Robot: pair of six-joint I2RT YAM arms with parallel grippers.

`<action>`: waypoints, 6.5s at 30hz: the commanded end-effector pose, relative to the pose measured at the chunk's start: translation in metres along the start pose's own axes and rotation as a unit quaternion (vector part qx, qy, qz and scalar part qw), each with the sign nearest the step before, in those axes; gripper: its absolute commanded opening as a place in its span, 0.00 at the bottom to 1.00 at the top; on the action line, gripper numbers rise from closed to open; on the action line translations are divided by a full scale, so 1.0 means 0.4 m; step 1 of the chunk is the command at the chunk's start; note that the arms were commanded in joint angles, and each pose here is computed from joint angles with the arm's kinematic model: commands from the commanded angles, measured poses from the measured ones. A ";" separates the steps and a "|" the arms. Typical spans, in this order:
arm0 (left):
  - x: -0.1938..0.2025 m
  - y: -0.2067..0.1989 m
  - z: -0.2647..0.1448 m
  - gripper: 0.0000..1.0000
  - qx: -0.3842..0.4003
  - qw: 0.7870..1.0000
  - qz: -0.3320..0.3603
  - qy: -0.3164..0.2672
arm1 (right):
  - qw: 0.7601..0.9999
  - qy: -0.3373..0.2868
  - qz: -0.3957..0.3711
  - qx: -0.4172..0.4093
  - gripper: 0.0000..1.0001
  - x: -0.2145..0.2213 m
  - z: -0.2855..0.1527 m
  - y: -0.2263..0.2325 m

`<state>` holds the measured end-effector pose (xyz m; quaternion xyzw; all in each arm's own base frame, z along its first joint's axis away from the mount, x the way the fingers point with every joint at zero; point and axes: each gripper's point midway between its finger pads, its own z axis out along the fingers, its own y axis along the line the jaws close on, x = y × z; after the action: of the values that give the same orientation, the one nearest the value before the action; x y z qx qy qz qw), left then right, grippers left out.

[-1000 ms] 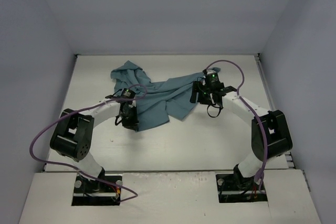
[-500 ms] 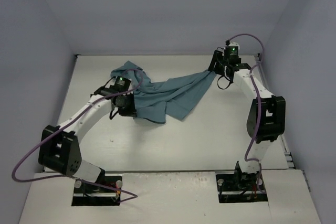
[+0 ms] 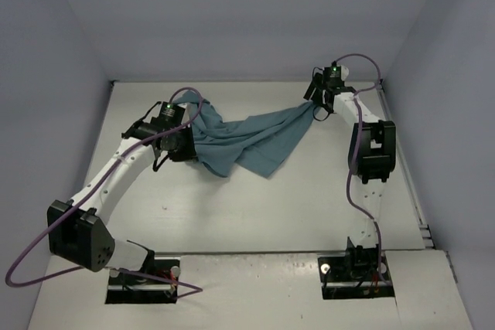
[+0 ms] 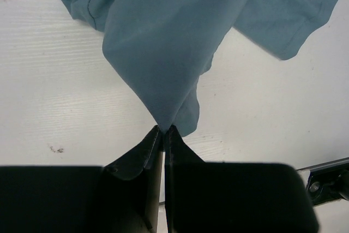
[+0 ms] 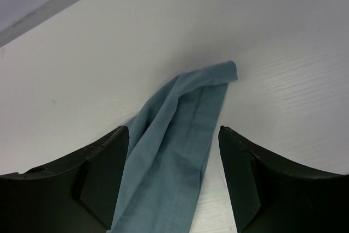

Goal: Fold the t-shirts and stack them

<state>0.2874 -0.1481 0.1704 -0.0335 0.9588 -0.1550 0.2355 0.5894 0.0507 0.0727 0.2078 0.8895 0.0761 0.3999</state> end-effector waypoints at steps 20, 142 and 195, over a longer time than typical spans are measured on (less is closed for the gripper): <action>-0.012 -0.006 -0.101 0.00 0.019 0.999 0.002 -0.044 | 0.994 -0.065 0.089 0.027 0.62 -0.098 0.096 -0.010; -0.481 -0.288 -1.355 0.00 0.260 0.670 0.191 -0.669 | 0.759 -0.605 -0.123 -0.206 0.00 -0.582 -1.665 0.121; -0.633 0.140 0.077 0.75 -0.031 0.974 0.019 -0.224 | 0.994 -0.105 -0.011 -0.005 0.65 -0.140 -0.278 -0.154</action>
<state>0.5641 -0.0311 0.2439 -0.1128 0.8657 -0.1093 0.4753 0.5632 0.0015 0.1601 0.1304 0.8603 0.0610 0.4890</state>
